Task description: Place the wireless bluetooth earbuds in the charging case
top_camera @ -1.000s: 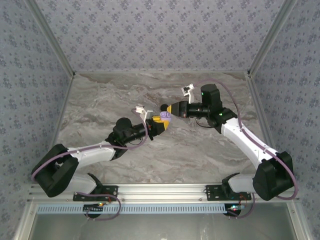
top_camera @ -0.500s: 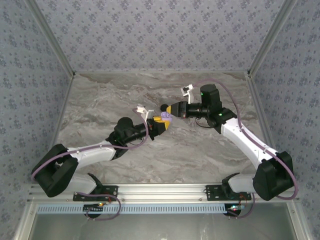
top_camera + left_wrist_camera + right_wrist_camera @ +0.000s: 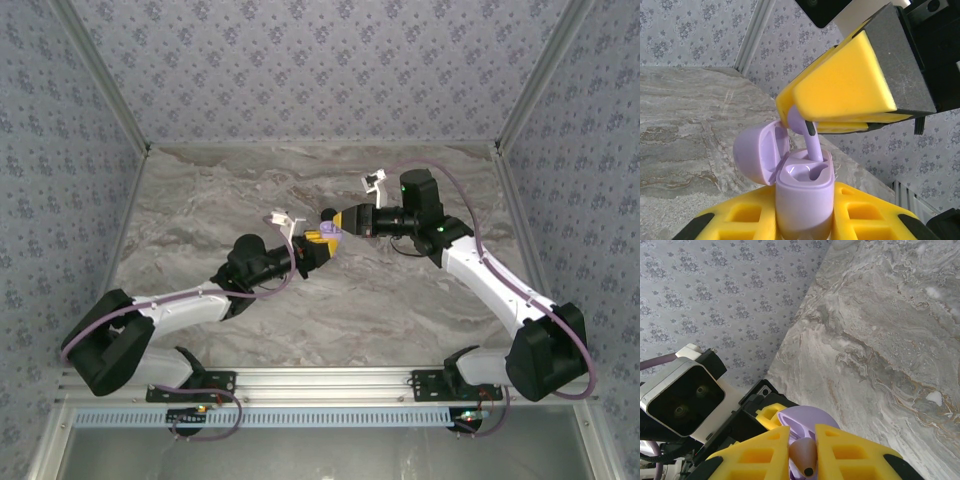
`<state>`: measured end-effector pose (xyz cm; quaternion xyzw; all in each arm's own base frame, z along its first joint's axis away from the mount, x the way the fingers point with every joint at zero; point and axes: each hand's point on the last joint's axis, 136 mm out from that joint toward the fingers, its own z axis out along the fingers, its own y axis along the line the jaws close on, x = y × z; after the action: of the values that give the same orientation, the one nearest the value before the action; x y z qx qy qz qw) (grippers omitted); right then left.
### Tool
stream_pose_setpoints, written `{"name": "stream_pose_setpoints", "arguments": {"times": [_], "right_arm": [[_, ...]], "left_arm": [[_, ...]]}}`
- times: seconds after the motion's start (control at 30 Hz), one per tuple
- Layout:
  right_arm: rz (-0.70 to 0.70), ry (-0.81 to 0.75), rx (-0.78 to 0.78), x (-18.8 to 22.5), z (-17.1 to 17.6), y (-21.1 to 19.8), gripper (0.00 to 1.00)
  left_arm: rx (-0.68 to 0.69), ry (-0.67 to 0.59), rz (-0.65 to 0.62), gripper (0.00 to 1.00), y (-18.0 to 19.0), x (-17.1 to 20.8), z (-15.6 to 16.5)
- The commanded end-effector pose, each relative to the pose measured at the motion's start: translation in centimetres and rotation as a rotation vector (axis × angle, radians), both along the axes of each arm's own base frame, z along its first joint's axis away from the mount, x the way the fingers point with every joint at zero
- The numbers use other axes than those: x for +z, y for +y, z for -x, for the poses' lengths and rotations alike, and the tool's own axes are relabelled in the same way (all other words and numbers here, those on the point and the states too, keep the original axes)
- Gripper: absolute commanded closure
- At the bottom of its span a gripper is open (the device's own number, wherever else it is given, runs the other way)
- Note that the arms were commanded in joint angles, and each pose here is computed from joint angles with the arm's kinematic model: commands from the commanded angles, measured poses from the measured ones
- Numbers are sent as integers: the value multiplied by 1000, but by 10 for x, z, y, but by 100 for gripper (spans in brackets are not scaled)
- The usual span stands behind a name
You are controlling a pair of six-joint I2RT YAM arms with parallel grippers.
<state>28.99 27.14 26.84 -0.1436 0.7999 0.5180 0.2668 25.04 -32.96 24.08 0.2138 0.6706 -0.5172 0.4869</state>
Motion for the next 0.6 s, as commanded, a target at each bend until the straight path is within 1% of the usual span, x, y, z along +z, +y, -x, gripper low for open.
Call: {"name": "stream_pose_setpoints", "arguments": {"times": [0.0, 0.17, 0.3, 0.4, 0.5, 0.57], "right_arm": [[19, -2, 15, -5, 5, 1, 82], [36, 4, 16, -9, 7, 0, 79], [42, 4, 15, -10, 8, -1, 76], [49, 1, 11, -9, 8, -2, 71], [55, -1, 6, -8, 8, -2, 64], [61, -4, 5, -7, 8, -3, 61]], "left_arm": [[-1, -73, 78, 77, -1, 37, 2], [-2, -74, 80, 77, 0, 38, 2], [-10, -80, 76, 77, -1, 40, 4], [-15, -78, 74, 77, -1, 39, 4], [-20, -77, 69, 77, -2, 38, 5], [-20, -76, 66, 77, -2, 37, 5]]}}
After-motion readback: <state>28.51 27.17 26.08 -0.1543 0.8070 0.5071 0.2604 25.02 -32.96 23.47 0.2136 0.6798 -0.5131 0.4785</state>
